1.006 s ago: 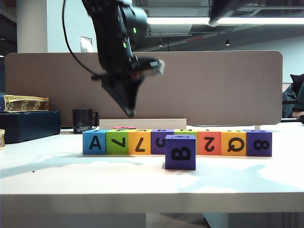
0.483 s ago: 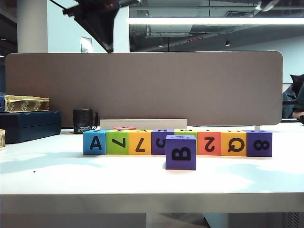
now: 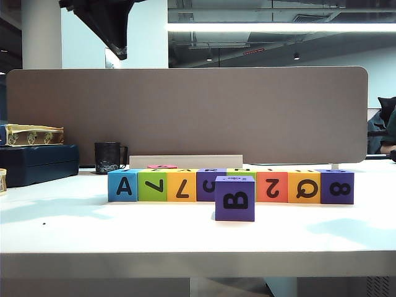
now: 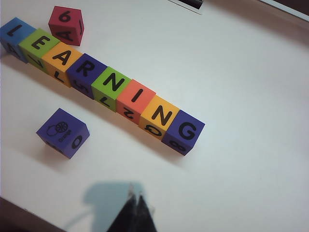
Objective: Select the appropriate blocks from the scattered letter blocks on the table and arrange them in a row to spell out "LEARNING".
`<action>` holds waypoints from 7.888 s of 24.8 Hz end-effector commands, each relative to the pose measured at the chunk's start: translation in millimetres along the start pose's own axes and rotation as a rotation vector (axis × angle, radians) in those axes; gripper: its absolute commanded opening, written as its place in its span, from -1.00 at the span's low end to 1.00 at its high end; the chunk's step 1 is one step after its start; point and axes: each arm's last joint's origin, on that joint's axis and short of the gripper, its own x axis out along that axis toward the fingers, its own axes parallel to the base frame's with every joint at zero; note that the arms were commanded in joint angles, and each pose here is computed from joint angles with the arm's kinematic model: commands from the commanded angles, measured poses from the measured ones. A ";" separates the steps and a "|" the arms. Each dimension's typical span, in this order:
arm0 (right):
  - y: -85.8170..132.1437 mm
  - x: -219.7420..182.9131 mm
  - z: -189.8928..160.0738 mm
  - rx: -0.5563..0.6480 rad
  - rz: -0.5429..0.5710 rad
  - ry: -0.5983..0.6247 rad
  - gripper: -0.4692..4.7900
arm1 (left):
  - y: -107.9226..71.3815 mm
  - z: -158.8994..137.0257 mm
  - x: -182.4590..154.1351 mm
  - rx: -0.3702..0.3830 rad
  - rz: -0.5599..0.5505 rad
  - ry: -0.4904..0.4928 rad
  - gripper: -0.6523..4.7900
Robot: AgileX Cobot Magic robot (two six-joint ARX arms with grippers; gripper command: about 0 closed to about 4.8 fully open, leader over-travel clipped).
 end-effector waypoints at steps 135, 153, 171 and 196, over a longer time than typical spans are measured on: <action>-2.9 77.8 -232.5 0.323 -0.309 -0.397 -0.82 | 1.7 12.6 -4.3 -0.028 0.016 -0.142 -0.78; -2.8 77.7 -232.4 0.323 -0.308 -0.399 -0.82 | 16.0 14.7 -14.6 0.045 0.126 -0.217 -0.78; -2.9 77.6 -232.4 0.323 -0.309 -0.399 -0.82 | 27.6 -134.9 2.1 -0.184 0.385 -0.602 -0.78; -2.8 77.6 -232.4 0.323 -0.308 -0.400 -0.82 | -16.0 -331.8 66.2 -0.455 0.548 -0.802 -0.78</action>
